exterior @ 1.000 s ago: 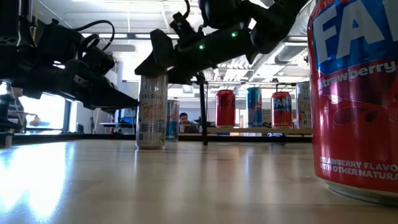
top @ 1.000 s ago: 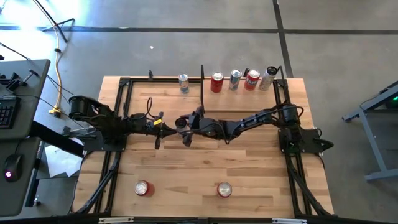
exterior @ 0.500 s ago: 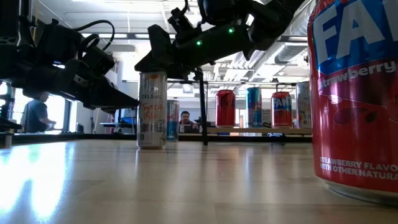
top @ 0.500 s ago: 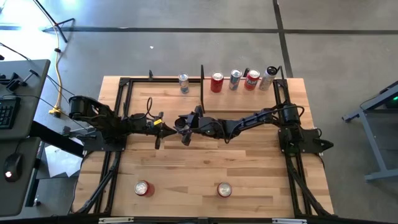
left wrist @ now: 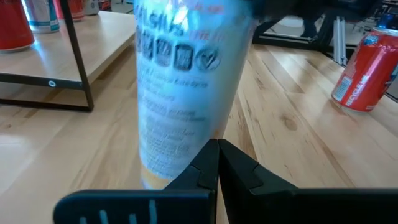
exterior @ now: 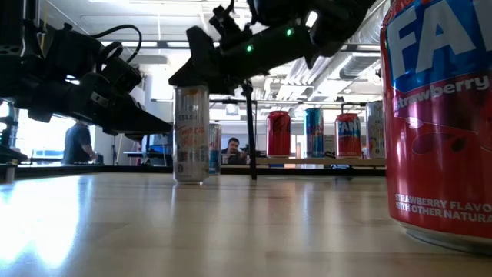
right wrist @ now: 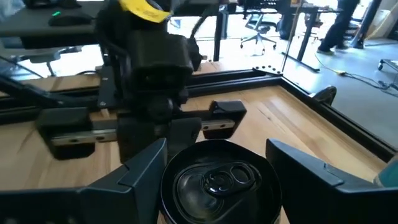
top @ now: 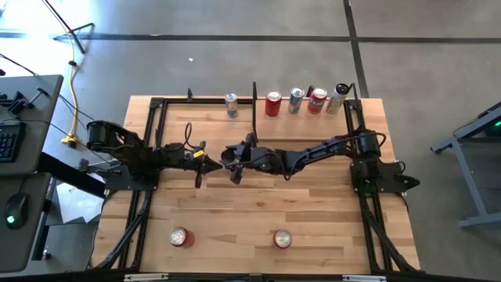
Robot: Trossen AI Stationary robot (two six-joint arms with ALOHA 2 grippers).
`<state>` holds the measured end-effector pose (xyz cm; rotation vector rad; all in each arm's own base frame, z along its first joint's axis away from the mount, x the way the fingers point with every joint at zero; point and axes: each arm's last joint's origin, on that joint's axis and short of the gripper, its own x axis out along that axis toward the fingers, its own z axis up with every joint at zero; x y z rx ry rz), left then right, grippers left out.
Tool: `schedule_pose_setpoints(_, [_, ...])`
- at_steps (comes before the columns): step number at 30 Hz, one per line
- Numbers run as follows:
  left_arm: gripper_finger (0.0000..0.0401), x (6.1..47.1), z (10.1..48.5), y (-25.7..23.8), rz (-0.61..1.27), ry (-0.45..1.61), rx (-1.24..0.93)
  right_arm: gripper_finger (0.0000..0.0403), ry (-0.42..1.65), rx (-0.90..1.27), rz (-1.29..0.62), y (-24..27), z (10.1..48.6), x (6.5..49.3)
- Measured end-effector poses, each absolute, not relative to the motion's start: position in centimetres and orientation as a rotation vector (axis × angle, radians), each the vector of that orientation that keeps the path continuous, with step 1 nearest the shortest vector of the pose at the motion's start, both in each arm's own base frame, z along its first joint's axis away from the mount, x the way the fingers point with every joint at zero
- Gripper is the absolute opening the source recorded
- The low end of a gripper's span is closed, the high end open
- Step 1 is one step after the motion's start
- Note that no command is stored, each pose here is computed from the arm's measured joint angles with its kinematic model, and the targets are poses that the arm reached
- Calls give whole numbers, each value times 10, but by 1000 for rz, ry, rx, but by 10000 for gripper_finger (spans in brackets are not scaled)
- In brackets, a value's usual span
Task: Place canned beverage on shelf
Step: Put the white-yellow soda can on the shelf aligned with the other white-yellow soda can
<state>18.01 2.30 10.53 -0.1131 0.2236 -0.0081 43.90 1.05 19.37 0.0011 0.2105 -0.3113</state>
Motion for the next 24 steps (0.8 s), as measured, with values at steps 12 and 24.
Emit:
schedule_pose_setpoints(12, [0, 180, 105, 18, -36, 227, -101, 236, 236, -98, -235, 49, 262, 402])
schedule_pose_setpoints(24, [0, 180, 105, 18, -37, 227, -92, 236, 286, -108, -408, 55, 277, 296])
